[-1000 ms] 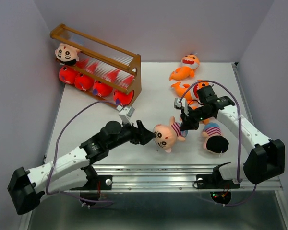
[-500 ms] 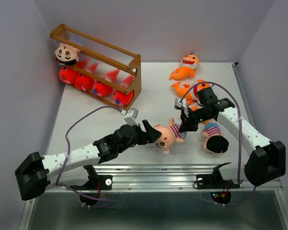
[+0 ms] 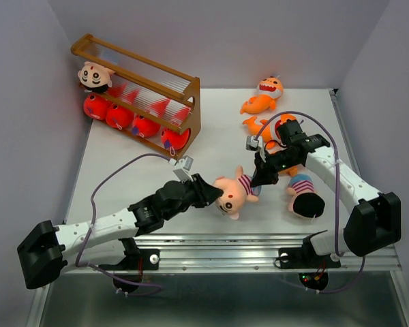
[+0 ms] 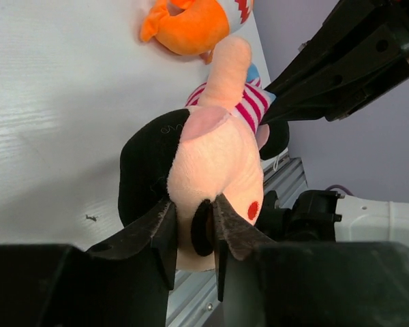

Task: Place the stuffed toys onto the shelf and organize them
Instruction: Pass the stuffed toy from the right arm to the left, then place the stuffed toy onto shelf

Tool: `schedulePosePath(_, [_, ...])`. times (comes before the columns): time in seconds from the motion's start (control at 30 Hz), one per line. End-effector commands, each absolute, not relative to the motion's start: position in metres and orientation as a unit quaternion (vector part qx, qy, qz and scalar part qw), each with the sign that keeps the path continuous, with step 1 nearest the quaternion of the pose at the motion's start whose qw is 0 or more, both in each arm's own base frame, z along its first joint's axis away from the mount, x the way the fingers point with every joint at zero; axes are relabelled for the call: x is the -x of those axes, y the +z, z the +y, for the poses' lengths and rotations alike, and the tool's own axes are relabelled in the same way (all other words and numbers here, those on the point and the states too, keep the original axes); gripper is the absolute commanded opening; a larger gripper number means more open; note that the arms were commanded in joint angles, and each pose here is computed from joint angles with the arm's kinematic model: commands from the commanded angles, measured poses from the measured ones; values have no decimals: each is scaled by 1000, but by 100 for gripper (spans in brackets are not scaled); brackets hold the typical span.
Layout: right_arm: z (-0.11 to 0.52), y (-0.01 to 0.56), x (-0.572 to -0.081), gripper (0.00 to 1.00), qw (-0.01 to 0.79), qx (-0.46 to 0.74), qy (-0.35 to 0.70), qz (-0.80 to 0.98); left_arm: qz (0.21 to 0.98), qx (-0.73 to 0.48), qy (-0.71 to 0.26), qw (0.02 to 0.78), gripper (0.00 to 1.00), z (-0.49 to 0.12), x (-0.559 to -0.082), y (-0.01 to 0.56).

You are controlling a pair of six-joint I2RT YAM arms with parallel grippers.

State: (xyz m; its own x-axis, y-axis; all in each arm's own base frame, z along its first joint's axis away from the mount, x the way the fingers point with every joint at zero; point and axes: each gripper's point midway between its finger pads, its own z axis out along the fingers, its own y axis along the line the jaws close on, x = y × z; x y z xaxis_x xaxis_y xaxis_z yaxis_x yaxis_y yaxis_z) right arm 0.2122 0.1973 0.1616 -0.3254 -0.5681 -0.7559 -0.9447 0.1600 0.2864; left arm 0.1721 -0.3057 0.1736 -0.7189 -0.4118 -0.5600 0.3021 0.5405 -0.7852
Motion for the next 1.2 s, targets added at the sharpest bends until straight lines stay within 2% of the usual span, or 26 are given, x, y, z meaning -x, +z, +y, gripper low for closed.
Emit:
schedulePosePath(0.0, [208,182,-218,3,265,525,399,704,762,32,-520,385,20,-309,-168,200])
schedulePosePath(0.03, [208,182,-219,5,266,524,400,704,759,31,-523,388,11,-308,-168,203])
schedulePosePath(0.07, [209,184,-220,11,268,523,400,704,758,28,-521,392,0,-307,-168,203])
schedulePosePath(0.1, [209,184,-220,11,267,522,400,704,758,26,-519,394,0,-306,-168,202])
schedulePosePath(0.2, [209,187,-223,47,270,516,395,710,749,20,-518,413,0,-300,-169,209])
schedulePosePath(0.27, [208,192,-228,95,279,511,386,716,754,22,-499,427,0,-288,-170,211])
schedulePosePath(0.3, [206,199,-232,100,290,503,371,724,752,22,-492,437,0,-283,-173,219])
schedulePosePath(0.53, [186,231,-265,100,376,453,310,747,770,40,-382,509,0,-197,-186,248])
schedulePosePath(0.63, [179,221,-266,100,379,434,332,747,766,70,-302,564,0,-141,-201,269])
schedulePosePath(0.9, [160,192,-268,100,359,392,400,746,780,80,-133,606,0,-89,-251,297])
schedulePosePath(1.17, [148,179,-261,100,357,369,422,747,768,115,-105,621,0,-34,-321,319])
